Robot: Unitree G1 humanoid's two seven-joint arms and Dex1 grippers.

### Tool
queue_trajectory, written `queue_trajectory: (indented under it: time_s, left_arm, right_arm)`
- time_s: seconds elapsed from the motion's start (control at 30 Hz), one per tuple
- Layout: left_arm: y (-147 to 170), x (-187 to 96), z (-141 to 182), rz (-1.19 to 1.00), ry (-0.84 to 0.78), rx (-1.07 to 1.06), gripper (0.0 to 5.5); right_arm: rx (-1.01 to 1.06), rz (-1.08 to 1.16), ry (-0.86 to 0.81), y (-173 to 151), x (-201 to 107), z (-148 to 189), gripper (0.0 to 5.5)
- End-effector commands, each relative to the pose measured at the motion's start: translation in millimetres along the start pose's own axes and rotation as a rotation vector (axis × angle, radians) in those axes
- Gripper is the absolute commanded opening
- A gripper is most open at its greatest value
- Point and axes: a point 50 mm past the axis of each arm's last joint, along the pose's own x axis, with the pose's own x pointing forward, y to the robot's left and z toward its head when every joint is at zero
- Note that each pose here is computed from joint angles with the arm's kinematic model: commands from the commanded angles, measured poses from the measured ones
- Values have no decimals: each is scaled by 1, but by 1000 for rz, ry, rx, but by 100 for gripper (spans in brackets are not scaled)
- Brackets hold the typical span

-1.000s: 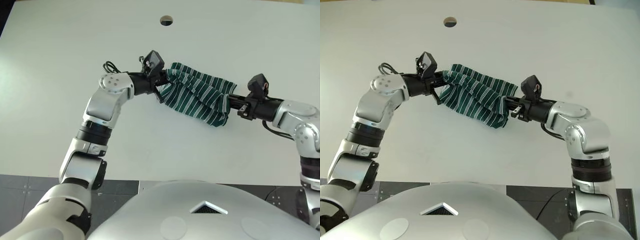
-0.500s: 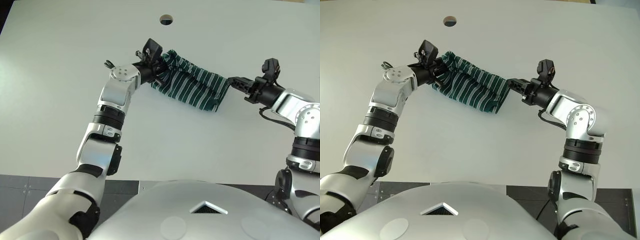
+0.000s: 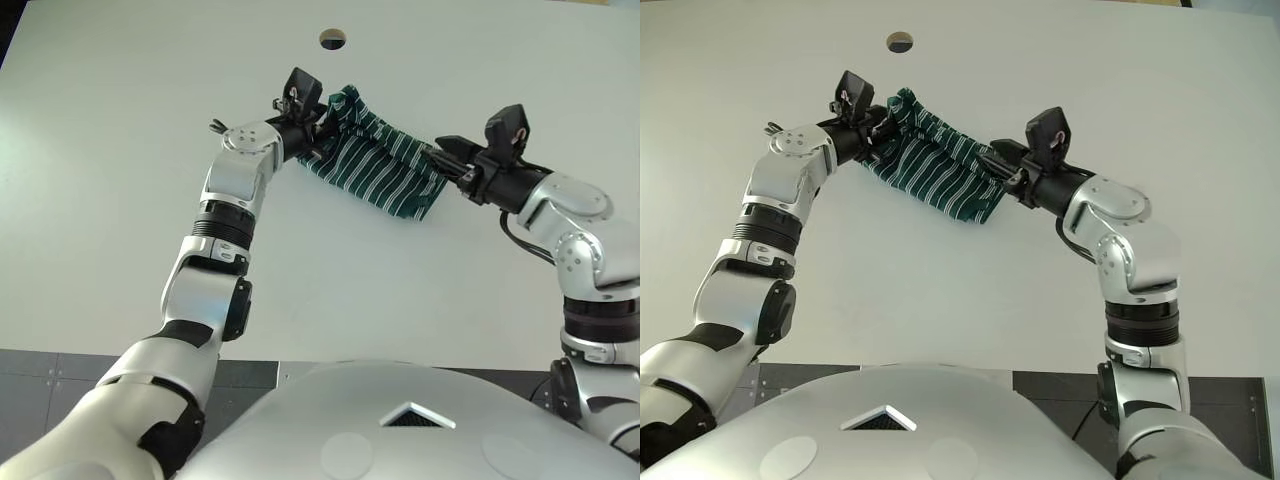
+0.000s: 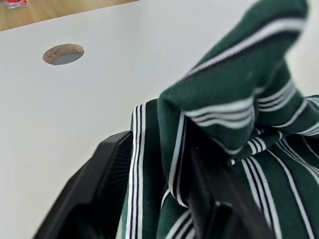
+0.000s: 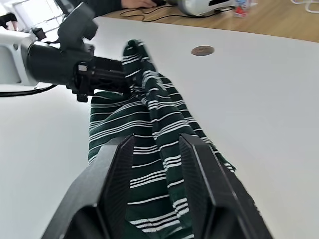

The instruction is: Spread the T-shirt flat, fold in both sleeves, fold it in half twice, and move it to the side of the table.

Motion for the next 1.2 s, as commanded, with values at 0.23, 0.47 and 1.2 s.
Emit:
queue_trajectory:
  time_s: [0.23, 0.47, 1.2]
  left_arm:
    - [3, -1, 18, 33, -98, 59, 208]
    - [10, -5, 24, 90, -135, 78, 208]
    - [27, -28, 46, 145, -315, 70, 89]
  right_arm:
    - [-223, 34, 111, 16, 36, -14, 166]
    - [-339, 55, 225, 17, 44, -34, 166]
    - [-536, 436, 535, 36, -13, -77, 10]
